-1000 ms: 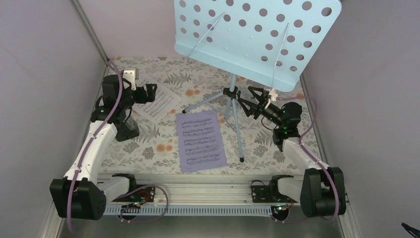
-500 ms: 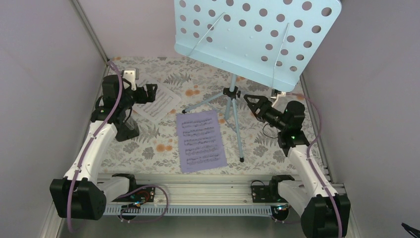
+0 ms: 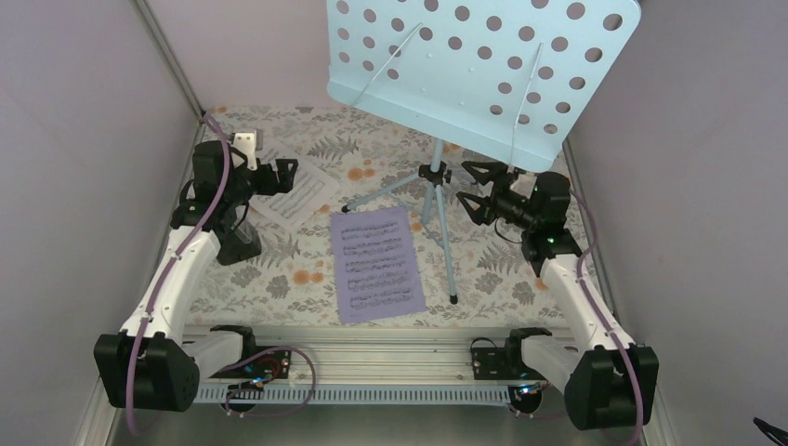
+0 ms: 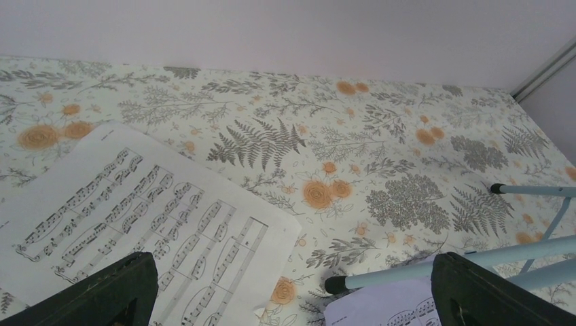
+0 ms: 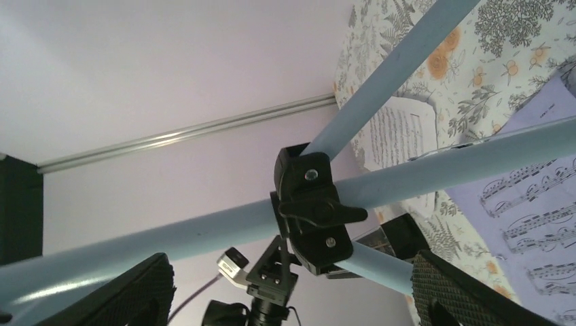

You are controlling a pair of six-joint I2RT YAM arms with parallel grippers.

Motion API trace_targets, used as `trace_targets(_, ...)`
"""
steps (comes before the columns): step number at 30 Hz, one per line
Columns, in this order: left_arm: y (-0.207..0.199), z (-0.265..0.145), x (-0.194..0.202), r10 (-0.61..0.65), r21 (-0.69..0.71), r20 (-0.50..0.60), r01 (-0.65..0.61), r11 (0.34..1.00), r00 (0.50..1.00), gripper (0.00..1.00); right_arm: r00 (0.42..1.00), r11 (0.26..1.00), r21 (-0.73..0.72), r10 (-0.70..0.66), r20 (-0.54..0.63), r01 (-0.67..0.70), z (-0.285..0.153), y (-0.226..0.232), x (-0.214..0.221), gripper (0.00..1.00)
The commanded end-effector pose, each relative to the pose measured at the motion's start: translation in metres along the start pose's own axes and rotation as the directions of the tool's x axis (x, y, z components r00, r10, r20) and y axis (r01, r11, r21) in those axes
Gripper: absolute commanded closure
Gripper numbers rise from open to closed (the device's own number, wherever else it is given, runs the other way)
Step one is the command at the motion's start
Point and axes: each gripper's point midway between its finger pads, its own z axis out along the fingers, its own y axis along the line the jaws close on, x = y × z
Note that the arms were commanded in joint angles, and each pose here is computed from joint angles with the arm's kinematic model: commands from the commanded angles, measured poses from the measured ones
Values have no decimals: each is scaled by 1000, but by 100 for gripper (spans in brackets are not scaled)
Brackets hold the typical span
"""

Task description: Pack up the instrument practice props

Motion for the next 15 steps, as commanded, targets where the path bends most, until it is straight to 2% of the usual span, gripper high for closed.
trace_targets(1,-5,1,-4,3,33,21,-4,999,1000,0,992,992,13,123,4,-123,8,5,-5,19)
trace_targets(7,-6,1,-4,2,39,20,-2,999,1000,0,988,988,37,150,43,-152,13,0,-14,22)
trace_targets(15,-6,1,-5,2,39,20,-2,999,1000,0,988,987,49,153,21,-154,27,2,-13,25)
